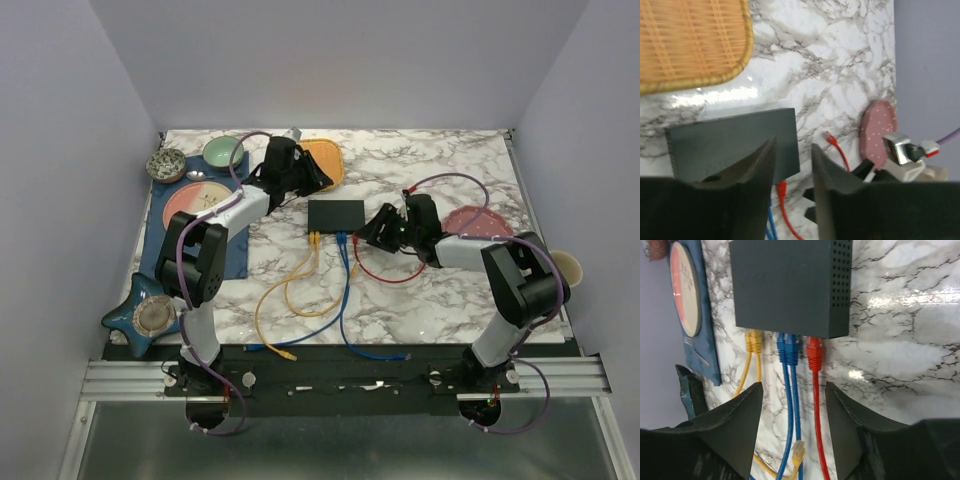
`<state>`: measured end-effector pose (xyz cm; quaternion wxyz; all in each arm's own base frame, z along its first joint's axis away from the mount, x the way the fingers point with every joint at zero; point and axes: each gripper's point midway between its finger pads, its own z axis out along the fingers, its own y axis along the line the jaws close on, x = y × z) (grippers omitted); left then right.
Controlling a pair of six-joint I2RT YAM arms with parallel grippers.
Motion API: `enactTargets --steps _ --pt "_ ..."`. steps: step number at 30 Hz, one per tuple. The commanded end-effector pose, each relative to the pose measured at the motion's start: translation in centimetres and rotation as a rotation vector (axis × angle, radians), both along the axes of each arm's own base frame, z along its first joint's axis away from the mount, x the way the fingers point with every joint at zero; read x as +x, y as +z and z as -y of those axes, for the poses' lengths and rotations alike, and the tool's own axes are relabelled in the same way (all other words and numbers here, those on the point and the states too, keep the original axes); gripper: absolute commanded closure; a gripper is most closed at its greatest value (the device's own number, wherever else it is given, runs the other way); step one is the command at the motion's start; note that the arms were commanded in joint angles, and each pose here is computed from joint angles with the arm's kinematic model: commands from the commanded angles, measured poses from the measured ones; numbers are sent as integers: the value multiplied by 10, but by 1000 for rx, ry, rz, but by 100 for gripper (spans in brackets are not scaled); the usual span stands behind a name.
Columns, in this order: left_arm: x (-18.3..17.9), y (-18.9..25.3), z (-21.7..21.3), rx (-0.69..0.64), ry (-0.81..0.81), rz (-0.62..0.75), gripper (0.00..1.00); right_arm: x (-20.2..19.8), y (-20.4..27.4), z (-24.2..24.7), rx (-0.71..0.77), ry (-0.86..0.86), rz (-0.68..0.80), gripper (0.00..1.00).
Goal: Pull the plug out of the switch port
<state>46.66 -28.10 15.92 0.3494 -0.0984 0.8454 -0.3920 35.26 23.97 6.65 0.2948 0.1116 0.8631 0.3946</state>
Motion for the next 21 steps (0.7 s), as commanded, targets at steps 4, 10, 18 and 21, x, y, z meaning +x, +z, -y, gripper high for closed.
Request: enactTargets --steps 4,10,18,21 --pt "-21 -72 -2 72 -46 -151 100 1 -26 2 -3 -4 -91 44" --pt "-30 -90 -5 66 -26 -178 100 10 -28 -3 66 -34 -106 48" --pt "-26 -95 -4 74 -25 -199 100 29 -34 -7 100 -80 -116 56" --pt "-26 -95 -2 67 -29 -204 100 31 -39 -7 96 -84 -125 56"
